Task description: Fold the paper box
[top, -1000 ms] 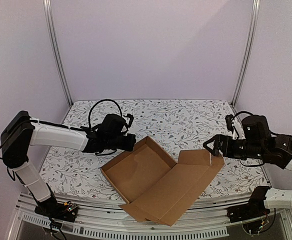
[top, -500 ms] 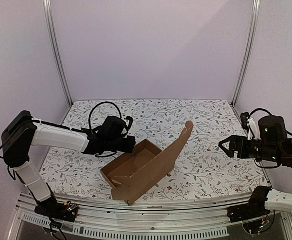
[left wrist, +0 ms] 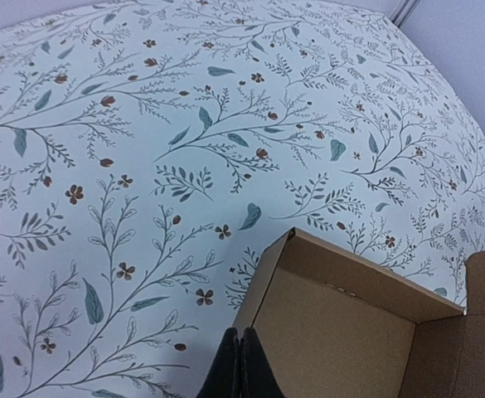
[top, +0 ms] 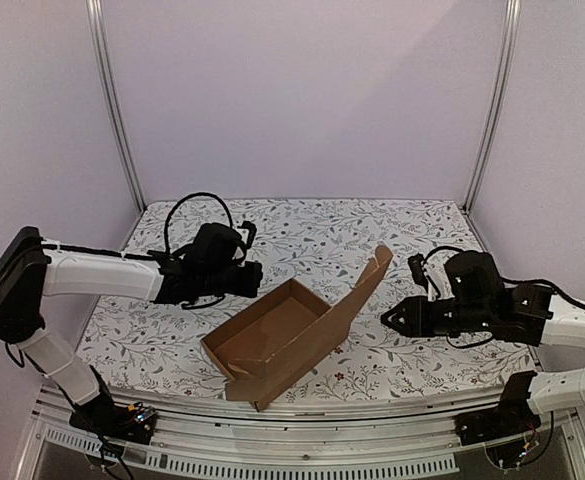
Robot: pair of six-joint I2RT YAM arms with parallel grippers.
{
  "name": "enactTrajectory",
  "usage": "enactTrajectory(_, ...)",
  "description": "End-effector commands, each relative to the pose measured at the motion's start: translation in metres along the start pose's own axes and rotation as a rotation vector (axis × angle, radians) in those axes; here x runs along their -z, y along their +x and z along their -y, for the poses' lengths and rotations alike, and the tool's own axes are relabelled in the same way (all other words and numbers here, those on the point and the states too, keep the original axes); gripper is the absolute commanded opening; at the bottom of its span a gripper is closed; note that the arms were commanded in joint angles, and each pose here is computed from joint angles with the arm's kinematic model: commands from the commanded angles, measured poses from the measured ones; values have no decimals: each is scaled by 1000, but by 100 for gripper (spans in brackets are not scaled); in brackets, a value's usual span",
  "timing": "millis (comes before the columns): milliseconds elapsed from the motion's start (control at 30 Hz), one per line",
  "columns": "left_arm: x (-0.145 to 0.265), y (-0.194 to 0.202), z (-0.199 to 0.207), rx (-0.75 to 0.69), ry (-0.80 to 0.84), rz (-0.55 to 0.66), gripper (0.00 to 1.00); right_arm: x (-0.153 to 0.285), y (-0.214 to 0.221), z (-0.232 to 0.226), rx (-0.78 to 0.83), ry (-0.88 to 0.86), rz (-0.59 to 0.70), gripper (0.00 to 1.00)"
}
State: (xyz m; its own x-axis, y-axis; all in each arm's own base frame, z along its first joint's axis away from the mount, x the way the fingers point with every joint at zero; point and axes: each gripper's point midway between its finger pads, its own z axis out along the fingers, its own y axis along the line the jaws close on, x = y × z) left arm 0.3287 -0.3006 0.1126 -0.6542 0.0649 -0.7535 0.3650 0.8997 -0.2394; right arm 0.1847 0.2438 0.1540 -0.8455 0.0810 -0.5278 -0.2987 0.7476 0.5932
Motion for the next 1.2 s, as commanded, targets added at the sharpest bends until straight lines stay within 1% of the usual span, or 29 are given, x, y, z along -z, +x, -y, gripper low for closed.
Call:
enactTrajectory(0,19,-4,-31,-11,-86,-1,0,-15,-26,-55,11,-169,76,28)
enactTrajectory(167,29,8,-57,23,-134,-25,0,-36,-30,-73,-10,-214,91,17)
enactTrajectory(333,34,31,-73,71,-149,-84,0,-55,-32,-64,-70,-179,127,3)
enactTrajectory(400,37,46,-75,95,-141,-119,0,-61,-33,-62,-93,-169,136,0)
enactTrajectory(600,46,84,-81,149,-132,-216,0,-76,-50,-60,-158,-140,206,0)
enactTrajectory(733,51,108,-83,164,-132,-290,0,-92,-54,-61,-182,-131,210,0)
enactTrajectory(833,57,122,-86,176,-139,-322,0,-101,-55,-59,-203,-117,210,0)
enactTrajectory(933,63,131,-87,190,-138,-341,0,-115,-46,-48,-222,-77,184,0)
enactTrajectory(1033,68,142,-85,211,-121,-362,0,-129,-28,-31,-259,-32,138,0)
enactTrajectory(1167,71,153,-80,226,-110,-379,0,-139,-8,-12,-298,-6,99,0)
